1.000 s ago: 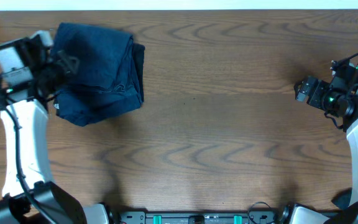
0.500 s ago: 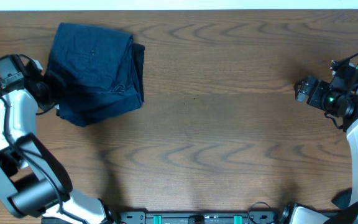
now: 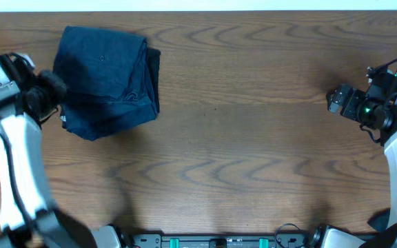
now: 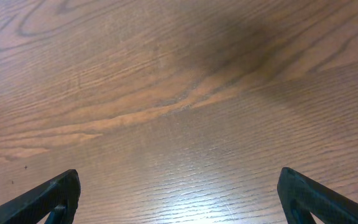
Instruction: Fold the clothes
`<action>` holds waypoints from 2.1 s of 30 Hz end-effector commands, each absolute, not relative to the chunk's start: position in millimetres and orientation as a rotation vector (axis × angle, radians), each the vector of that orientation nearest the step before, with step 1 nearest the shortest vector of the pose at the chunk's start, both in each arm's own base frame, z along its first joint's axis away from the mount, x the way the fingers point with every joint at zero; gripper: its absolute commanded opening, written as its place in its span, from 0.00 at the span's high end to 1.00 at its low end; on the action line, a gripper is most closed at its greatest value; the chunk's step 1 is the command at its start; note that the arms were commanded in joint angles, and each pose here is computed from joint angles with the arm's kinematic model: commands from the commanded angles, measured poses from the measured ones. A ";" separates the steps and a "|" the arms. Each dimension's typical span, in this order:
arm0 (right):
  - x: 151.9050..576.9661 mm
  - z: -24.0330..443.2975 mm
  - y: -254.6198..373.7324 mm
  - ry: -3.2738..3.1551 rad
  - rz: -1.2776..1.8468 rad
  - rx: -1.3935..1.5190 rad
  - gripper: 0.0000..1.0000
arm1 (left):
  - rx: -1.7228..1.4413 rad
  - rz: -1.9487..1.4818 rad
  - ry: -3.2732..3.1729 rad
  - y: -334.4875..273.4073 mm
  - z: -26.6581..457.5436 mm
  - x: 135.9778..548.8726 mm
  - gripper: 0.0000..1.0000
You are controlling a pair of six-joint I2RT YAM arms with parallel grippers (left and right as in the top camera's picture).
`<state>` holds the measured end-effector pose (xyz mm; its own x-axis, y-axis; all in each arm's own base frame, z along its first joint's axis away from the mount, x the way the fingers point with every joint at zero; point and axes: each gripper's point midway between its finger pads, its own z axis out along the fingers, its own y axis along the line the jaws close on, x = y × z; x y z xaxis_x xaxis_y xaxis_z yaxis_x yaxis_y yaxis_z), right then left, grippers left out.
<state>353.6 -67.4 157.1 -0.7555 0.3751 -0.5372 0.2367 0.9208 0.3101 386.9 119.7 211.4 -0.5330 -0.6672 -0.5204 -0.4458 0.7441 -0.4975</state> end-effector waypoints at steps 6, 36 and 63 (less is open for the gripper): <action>353.2 159.7 -69.5 2.452 0.286 0.430 0.01 | -0.579 -0.483 2.144 47.9 277.9 377.4 0.93; 352.5 158.1 -68.9 2.456 0.288 0.431 0.01 | -0.593 -0.505 2.221 38.0 259.2 375.0 0.02; 184.3 361.6 59.3 1.654 0.318 -0.192 0.01 | -0.593 -0.505 2.221 38.0 259.2 375.0 0.02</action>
<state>189.7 67.3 379.5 -0.1169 0.0749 -0.9903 -0.3485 0.9307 0.1116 374.3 39.3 258.2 -0.5942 -0.5604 -0.5770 -0.2597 0.8126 -0.5218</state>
